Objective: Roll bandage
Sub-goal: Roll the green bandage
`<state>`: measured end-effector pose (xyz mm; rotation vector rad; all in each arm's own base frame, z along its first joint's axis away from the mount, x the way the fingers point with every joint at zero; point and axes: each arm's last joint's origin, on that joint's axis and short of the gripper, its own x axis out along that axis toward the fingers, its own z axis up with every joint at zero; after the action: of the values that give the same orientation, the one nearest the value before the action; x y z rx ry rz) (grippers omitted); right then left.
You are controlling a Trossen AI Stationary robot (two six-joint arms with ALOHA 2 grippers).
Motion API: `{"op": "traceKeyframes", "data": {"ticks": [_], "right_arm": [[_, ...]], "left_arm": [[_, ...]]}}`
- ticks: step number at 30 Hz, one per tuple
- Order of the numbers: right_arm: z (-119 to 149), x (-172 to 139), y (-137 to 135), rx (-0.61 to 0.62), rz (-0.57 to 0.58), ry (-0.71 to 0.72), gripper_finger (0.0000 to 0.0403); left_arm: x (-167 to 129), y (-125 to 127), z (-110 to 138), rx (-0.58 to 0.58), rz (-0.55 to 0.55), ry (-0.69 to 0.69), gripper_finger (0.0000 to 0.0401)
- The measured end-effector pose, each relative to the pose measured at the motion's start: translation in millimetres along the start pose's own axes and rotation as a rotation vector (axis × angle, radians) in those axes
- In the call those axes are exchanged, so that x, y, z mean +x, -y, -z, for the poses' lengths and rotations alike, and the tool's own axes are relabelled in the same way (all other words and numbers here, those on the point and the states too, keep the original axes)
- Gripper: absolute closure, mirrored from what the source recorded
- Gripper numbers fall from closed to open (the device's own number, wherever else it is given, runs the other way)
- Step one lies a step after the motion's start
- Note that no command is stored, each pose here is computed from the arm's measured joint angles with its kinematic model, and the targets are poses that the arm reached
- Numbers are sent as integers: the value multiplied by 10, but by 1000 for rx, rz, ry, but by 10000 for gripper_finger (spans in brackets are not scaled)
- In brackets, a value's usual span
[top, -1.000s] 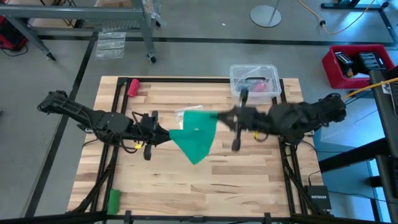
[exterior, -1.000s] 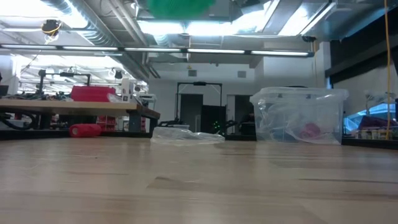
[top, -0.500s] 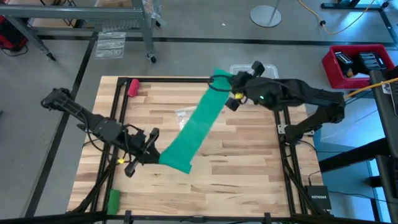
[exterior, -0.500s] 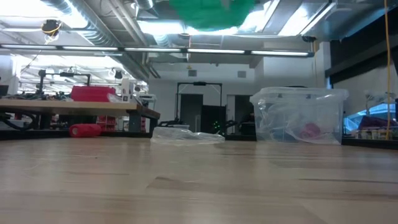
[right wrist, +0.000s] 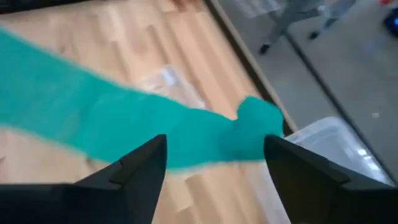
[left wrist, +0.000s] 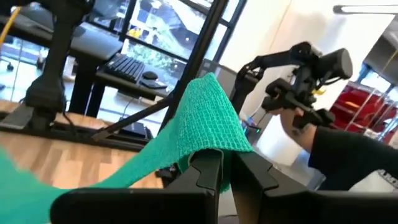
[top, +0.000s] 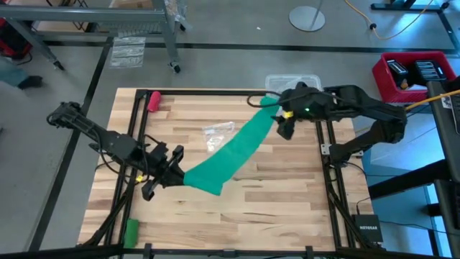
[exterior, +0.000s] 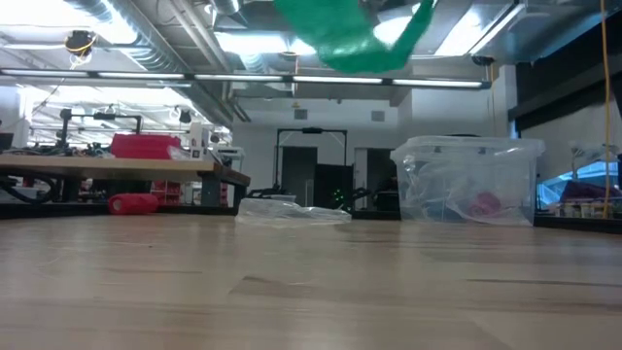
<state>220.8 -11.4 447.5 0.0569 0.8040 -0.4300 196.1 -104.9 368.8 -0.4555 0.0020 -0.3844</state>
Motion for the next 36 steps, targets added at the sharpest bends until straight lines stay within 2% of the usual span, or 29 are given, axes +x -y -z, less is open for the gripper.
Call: {"op": "traceKeyframes", "data": {"ticks": [6,11,16,19,24,28,32,36], "right_arm": [[170,-170,77,90,-73,-95,127],[166,-197,26,86,-111,-75,127],[179,-158,-219,-19,-171,19,127],[249,-122,-454,-74,-191,150,127],[378,157,-937,-164,-271,402,127],[390,471,-1229,-145,-298,618,127],[345,783,-1349,-143,-248,683,127],[264,988,-1429,-166,-360,685,127]], "left_arm": [[-111,-5,-15,-61,-2,-48,384],[-154,-3,-104,-23,-48,45,384],[-90,-55,-192,10,-65,149,384],[-59,-94,-207,32,-98,175,384],[10,-203,-198,50,-181,188,384],[77,-267,-184,53,-206,194,384],[126,-286,-158,54,-200,189,384],[147,-290,-142,57,-193,179,384]]}}
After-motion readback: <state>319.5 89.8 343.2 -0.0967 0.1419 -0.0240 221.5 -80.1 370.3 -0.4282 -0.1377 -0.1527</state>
